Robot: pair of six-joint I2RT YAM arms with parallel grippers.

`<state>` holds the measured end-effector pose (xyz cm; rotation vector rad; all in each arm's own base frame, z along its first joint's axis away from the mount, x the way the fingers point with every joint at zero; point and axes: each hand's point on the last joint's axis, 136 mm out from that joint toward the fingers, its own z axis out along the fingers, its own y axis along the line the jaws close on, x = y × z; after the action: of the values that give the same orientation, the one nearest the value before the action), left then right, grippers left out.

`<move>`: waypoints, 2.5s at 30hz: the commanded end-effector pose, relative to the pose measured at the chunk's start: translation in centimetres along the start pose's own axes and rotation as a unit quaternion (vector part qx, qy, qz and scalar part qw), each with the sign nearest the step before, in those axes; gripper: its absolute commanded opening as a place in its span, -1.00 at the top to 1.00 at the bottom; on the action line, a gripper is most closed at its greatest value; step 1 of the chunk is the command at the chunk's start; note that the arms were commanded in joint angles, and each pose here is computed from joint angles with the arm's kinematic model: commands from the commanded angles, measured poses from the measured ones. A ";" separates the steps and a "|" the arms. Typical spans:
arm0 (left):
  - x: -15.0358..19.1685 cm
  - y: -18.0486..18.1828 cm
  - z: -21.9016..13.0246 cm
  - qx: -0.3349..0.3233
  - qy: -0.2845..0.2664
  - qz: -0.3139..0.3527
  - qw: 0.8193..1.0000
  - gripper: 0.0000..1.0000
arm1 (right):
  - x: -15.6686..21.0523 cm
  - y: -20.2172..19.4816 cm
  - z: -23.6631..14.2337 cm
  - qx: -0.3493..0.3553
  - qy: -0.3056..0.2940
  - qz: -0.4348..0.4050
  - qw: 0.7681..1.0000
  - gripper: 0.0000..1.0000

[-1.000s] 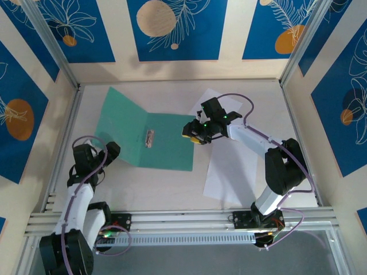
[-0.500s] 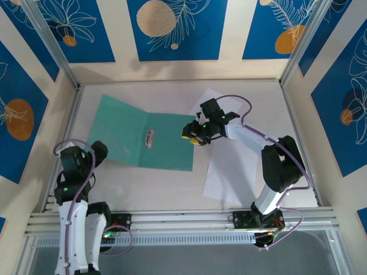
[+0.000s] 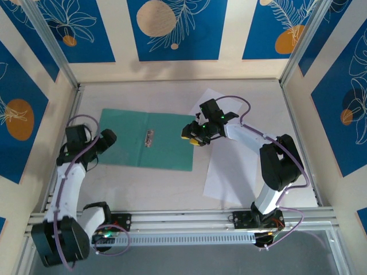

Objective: Put the files into the folder

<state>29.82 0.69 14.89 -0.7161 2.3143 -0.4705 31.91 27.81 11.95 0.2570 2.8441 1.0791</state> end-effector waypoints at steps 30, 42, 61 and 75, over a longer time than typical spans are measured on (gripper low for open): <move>2.2 -3.9 15.1 0.030 0.128 0.100 0.986 -0.84 | 1.0 -1.5 -0.5 0.015 0.007 -0.015 1.000 0.00; 6.6 -4.8 16.2 0.034 0.167 0.091 0.981 -0.81 | 0.7 -3.2 -2.1 0.019 -0.011 -0.001 1.000 0.00; 7.9 -5.8 14.2 0.017 0.150 0.056 0.987 -0.81 | 0.7 -5.3 -3.1 0.024 -0.021 0.016 0.999 -0.01; 4.3 -11.3 10.1 0.042 0.112 0.136 0.983 -0.81 | 0.1 -6.3 -5.2 0.022 -0.062 0.014 0.998 -0.06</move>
<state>38.26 -11.30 7.79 -0.4255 2.5668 -0.5840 30.51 20.57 10.94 0.3752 2.7973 0.9843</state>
